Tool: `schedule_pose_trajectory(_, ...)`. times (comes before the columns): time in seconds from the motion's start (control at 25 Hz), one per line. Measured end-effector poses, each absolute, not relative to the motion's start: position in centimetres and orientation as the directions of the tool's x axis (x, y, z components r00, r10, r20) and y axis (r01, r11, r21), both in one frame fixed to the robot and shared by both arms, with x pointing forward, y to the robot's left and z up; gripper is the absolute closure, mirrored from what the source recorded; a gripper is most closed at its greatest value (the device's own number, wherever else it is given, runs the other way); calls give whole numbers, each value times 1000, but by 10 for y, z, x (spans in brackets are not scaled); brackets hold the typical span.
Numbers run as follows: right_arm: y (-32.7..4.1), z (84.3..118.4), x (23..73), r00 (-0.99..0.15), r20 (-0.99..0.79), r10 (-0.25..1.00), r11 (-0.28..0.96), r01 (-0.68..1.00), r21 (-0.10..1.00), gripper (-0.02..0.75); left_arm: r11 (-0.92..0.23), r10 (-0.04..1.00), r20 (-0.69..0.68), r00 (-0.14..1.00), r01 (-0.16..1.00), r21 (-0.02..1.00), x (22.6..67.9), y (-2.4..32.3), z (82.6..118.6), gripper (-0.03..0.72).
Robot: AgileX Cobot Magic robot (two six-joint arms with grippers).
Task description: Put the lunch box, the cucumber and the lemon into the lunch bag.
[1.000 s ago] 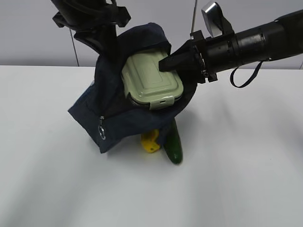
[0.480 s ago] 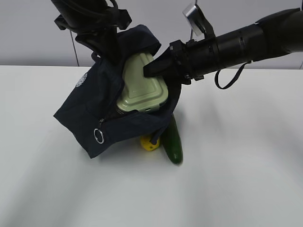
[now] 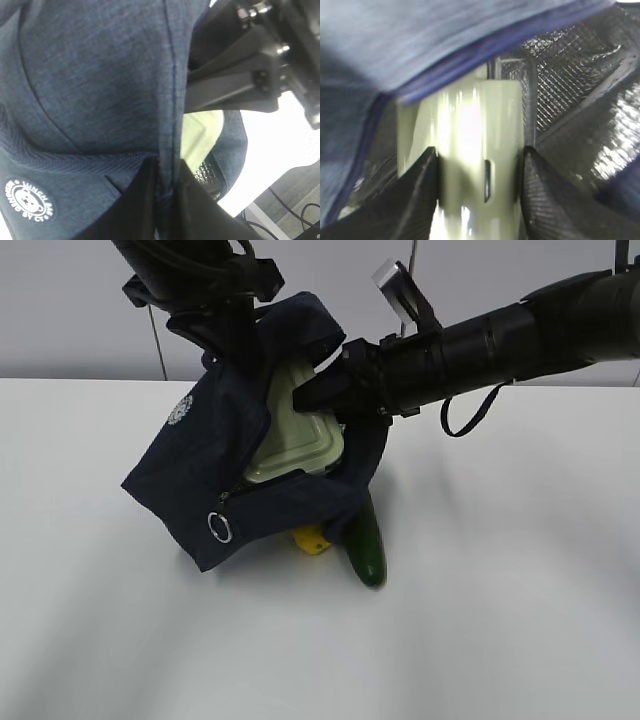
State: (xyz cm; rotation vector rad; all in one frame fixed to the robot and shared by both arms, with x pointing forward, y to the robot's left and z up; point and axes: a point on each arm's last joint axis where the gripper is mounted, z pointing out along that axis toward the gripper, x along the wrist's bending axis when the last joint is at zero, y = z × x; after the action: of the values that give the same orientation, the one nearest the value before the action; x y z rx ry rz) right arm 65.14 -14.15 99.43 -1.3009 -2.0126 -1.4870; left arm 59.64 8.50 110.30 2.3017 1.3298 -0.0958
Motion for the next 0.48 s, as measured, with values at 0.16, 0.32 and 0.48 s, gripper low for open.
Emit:
schedule_pose_trajectory(0.16,-136,981,654,-519,715,468,41,821,570,379,-416,795,-306,523,839,352,599,82,1096,667)
schedule_pose_trajectory(0.32,-132,970,656,-517,718,465,42,823,566,378,-418,789,-324,521,843,338,601,79,1090,667)
schedule_pose_trajectory(0.48,-130,964,658,-518,705,484,34,816,577,378,-420,787,-328,523,843,336,602,78,1088,668)
